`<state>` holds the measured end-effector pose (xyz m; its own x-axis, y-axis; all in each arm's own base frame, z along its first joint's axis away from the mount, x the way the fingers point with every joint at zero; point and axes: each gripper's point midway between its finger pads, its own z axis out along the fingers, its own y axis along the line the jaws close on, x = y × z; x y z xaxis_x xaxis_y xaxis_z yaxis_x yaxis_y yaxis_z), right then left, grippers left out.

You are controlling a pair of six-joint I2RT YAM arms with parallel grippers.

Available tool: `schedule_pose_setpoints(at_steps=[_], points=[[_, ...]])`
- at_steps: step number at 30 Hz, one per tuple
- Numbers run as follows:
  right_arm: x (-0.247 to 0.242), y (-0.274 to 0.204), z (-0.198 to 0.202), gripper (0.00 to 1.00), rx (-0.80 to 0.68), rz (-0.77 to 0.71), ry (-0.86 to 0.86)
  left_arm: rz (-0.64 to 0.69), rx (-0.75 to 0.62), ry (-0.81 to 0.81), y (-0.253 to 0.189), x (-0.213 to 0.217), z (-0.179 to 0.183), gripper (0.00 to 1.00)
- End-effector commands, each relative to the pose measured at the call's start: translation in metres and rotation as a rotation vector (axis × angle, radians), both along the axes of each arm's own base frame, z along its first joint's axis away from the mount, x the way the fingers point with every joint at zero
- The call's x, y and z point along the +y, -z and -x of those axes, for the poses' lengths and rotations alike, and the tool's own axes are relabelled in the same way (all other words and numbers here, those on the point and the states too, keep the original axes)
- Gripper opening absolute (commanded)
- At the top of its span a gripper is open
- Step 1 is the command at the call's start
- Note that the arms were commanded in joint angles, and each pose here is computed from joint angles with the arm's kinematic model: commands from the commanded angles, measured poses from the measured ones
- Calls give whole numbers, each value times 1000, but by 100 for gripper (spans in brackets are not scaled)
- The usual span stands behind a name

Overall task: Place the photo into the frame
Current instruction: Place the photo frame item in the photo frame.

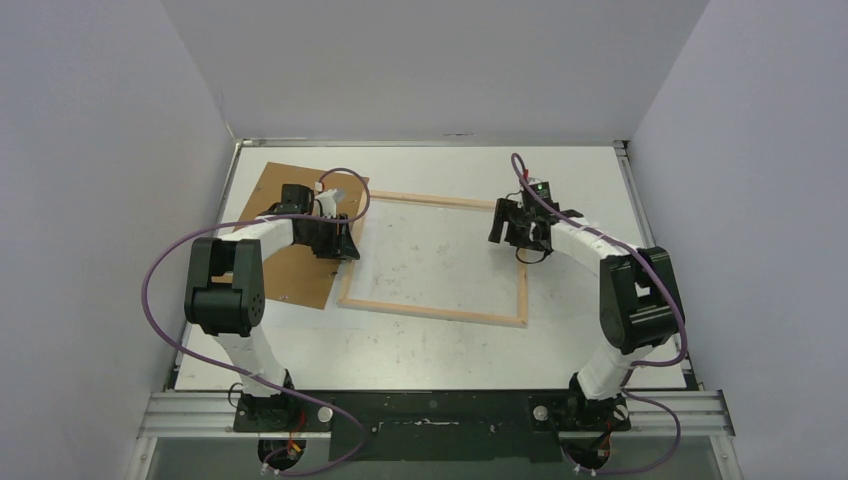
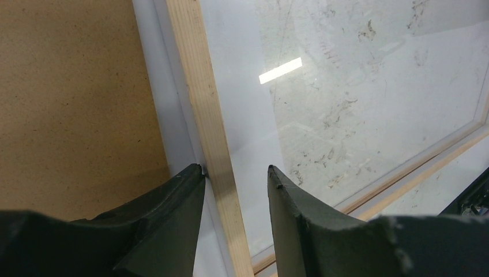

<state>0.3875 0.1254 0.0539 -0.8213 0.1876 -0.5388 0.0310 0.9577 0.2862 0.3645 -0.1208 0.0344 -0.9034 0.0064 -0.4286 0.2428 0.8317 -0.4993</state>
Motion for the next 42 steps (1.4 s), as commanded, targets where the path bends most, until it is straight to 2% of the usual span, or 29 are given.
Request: schedule_pose_setpoints(at_steps=[1, 10, 18, 21, 25, 29, 35, 42], points=[[-1, -33, -13, 77, -89, 85, 3, 18, -52, 23, -14, -4, -4, 42], [-2, -36, -12, 79, -92, 169, 4, 20, -48, 24, -13, -4, -3, 42], [-5, -39, -12, 86, -92, 216, 7, 23, -46, 24, -13, -4, -3, 42], [-6, -43, -13, 86, -102, 217, 9, 23, -47, 22, -14, -4, -3, 42], [1, -44, -13, 74, -115, 182, -8, 23, -46, 22, -13, -4, -3, 42], [8, -34, -11, 52, -100, 159, -26, 22, -46, 19, -13, -3, -3, 42], [15, -27, -12, 31, -95, 156, -35, 19, -43, 14, -13, -1, -3, 42], [6, -17, -15, 23, -84, 206, -9, 18, -43, 11, -13, 0, -4, 41]])
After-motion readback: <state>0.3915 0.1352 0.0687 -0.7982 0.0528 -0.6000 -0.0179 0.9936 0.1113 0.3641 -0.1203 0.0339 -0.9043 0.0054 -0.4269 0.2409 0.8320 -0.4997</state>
